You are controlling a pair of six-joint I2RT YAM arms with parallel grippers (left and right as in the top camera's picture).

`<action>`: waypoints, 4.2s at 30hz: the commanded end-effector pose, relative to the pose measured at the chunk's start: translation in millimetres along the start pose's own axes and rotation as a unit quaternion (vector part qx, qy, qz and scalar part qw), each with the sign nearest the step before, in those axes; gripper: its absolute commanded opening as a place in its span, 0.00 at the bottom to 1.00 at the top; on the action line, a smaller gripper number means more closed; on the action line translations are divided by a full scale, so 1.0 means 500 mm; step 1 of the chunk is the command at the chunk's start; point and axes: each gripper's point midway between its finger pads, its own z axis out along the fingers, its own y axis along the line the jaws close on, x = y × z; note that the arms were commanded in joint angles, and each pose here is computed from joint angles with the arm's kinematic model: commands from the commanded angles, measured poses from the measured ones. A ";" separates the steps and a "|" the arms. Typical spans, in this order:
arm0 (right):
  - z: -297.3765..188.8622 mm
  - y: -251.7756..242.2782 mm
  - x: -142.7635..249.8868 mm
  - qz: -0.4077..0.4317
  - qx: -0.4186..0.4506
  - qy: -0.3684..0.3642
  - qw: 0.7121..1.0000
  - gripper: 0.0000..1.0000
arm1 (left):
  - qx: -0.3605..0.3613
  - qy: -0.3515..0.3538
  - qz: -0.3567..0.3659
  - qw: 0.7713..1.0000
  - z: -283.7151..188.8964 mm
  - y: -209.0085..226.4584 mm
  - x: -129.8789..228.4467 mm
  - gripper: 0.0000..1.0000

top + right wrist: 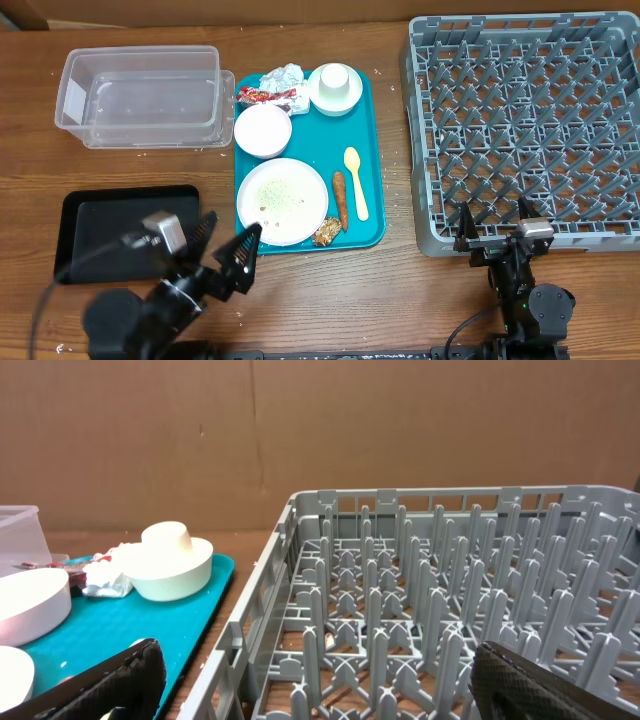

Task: Sort waste into correct bins and load items into the dishwasher
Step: 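Move the left gripper over the white rice plate on the teal tray, then lower the left gripper and grasp the white plate's rim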

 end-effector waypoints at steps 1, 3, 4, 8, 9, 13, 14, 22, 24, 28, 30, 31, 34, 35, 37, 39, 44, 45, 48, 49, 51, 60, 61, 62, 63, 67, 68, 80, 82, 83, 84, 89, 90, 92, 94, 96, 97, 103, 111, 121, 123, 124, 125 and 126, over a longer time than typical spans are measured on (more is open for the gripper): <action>0.000 -0.007 0.003 0.004 0.008 -0.002 1.000 1.00 | -0.054 0.090 0.025 0.994 0.033 0.010 -0.032 1.00; 0.000 -0.007 0.003 0.003 0.008 -0.002 1.000 1.00 | -0.109 0.163 0.013 0.981 0.047 0.034 -0.030 1.00; 0.000 -0.007 0.003 0.003 0.008 -0.002 1.000 1.00 | -0.138 0.193 0.006 0.971 0.051 0.047 -0.028 1.00; 0.000 -0.007 0.003 0.003 0.008 -0.002 1.000 1.00 | -0.193 0.296 -0.001 0.936 0.083 0.055 -0.015 1.00; 0.000 -0.007 0.003 0.003 0.008 -0.002 1.000 1.00 | -0.188 0.313 0.002 0.931 0.097 0.046 -0.012 1.00; 0.000 -0.007 0.003 0.003 0.008 -0.002 1.000 1.00 | -0.121 0.355 0.006 0.927 0.179 -0.016 0.008 1.00; 0.000 -0.007 0.003 0.003 0.008 -0.002 1.000 1.00 | -0.104 0.357 -0.010 0.928 0.198 -0.030 0.013 1.00; 0.000 -0.007 0.003 0.004 0.008 -0.002 1.000 1.00 | -0.170 0.401 0.028 0.900 0.316 -0.004 0.121 1.00; 0.000 -0.007 0.003 0.003 0.008 -0.002 1.000 1.00 | -0.223 0.403 0.037 0.887 0.335 0.021 0.153 1.00; 0.000 -0.007 0.003 0.003 0.008 -0.002 1.000 1.00 | -0.246 0.416 0.059 0.873 0.381 0.040 0.208 1.00; 0.000 -0.007 0.003 0.004 0.008 -0.002 1.000 1.00 | -0.256 0.429 0.062 0.864 0.398 0.058 0.234 1.00; 0.000 -0.007 0.003 0.003 0.008 -0.002 1.000 1.00 | -0.260 0.435 0.062 0.860 0.404 0.066 0.246 1.00; 0.000 -0.007 0.003 0.003 0.008 -0.002 1.000 1.00 | -0.286 0.450 0.066 0.843 0.419 0.105 0.279 1.00; 0.000 -0.007 0.003 0.003 0.008 -0.002 1.000 1.00 | -0.294 0.458 0.066 0.837 0.420 0.118 0.291 1.00; 0.000 -0.007 0.003 0.003 0.008 -0.002 1.000 1.00 | -0.303 0.471 0.066 0.826 0.422 0.134 0.312 1.00; 0.000 -0.007 0.003 0.003 0.008 -0.002 1.000 1.00 | -0.308 0.479 0.066 0.819 0.424 0.144 0.325 1.00; 0.000 -0.007 0.003 0.004 0.008 -0.002 1.000 1.00 | -0.330 0.461 0.090 0.819 0.436 0.165 0.320 1.00; 0.000 -0.007 0.003 0.003 0.008 -0.002 1.000 1.00 | -0.334 0.457 0.094 0.819 0.439 0.169 0.318 1.00; 0.000 -0.007 0.003 0.003 0.008 -0.002 1.000 1.00 | -0.348 0.445 0.105 0.819 0.442 0.181 0.309 0.79; 0.000 -0.007 0.003 0.004 0.008 -0.002 1.000 1.00 | -0.347 0.445 0.104 0.819 0.442 0.181 0.310 0.79; 0.000 -0.007 0.004 0.003 0.008 -0.002 1.000 1.00 | -0.347 0.447 0.105 0.818 0.442 0.181 0.314 0.79; 0.000 -0.007 0.003 0.003 0.008 -0.002 1.000 1.00 | -0.363 0.473 0.103 0.796 0.449 0.198 0.389 0.81; 0.000 -0.007 0.003 0.003 0.008 -0.002 1.000 1.00 | -0.366 0.476 0.102 0.793 0.449 0.203 0.395 0.81; 0.000 -0.007 0.003 0.003 0.008 -0.002 1.000 1.00 | -0.370 0.477 0.101 0.790 0.449 0.208 0.399 0.80; 0.000 -0.007 0.003 0.004 0.008 -0.002 1.000 1.00 | -0.372 0.480 0.101 0.788 0.450 0.213 0.406 0.80; 0.000 -0.007 0.003 0.003 0.008 -0.002 1.000 1.00 | -0.380 0.485 0.098 0.781 0.449 0.227 0.417 0.79; 0.000 -0.007 0.003 0.003 0.008 -0.002 1.000 1.00 | -0.380 0.485 0.099 0.781 0.449 0.227 0.417 0.79; 0.000 -0.007 0.003 0.003 0.008 -0.002 1.000 1.00 | -0.373 0.480 0.096 0.788 0.462 0.215 0.407 0.74; 0.000 -0.007 0.003 0.003 0.008 -0.002 1.000 1.00 | -0.370 0.475 0.096 0.793 0.471 0.205 0.395 0.74; 0.000 -0.007 0.003 0.003 0.008 -0.002 1.000 1.00 | -0.369 0.474 0.096 0.794 0.472 0.202 0.391 0.74; 0.000 -0.007 0.003 0.003 0.008 -0.002 1.000 1.00 | -0.369 0.473 0.095 0.794 0.474 0.198 0.386 0.74; 0.000 -0.007 0.003 0.003 0.008 -0.002 1.000 1.00 | -0.372 0.478 0.096 0.790 0.467 0.193 0.379 0.73; 0.000 -0.007 0.003 0.003 0.008 -0.002 1.000 1.00 | -0.374 0.480 0.096 0.787 0.464 0.194 0.380 0.73; 0.000 -0.007 0.003 0.003 0.008 -0.002 1.000 1.00 | -0.377 0.484 0.096 0.784 0.458 0.195 0.381 0.72; 0.000 -0.007 0.003 0.004 0.008 -0.002 1.000 1.00 | -0.381 0.490 0.097 0.778 0.449 0.198 0.382 0.71; 0.000 -0.007 0.003 0.003 0.008 -0.002 1.000 1.00 | -0.386 0.495 0.094 0.773 0.441 0.201 0.386 0.71; 0.000 -0.007 0.003 0.003 0.008 -0.002 1.000 1.00 | -0.387 0.497 0.094 0.771 0.438 0.203 0.390 0.71; 0.000 -0.007 0.003 0.003 0.008 -0.002 1.000 1.00 | -0.388 0.500 0.095 0.769 0.434 0.206 0.397 0.68; 0.000 -0.007 0.003 0.003 0.008 -0.002 1.000 1.00 | -0.390 0.501 0.096 0.767 0.431 0.213 0.402 0.66; 0.000 -0.007 0.003 0.004 0.008 -0.002 1.000 1.00 | -0.391 0.503 0.096 0.765 0.430 0.223 0.416 0.66; 0.000 -0.007 0.003 0.004 0.008 -0.002 1.000 1.00 | -0.395 0.503 0.088 0.764 0.426 0.226 0.422 0.66; 0.000 -0.007 0.003 0.003 0.008 -0.002 1.000 1.00 | -0.395 0.505 0.085 0.763 0.423 0.227 0.426 0.66; 0.000 -0.007 0.003 0.003 0.008 -0.002 1.000 1.00 | -0.392 0.507 0.082 0.763 0.423 0.226 0.431 0.66; 0.000 -0.007 0.003 0.003 0.008 -0.002 1.000 1.00 | -0.390 0.508 0.081 0.764 0.423 0.227 0.435 0.66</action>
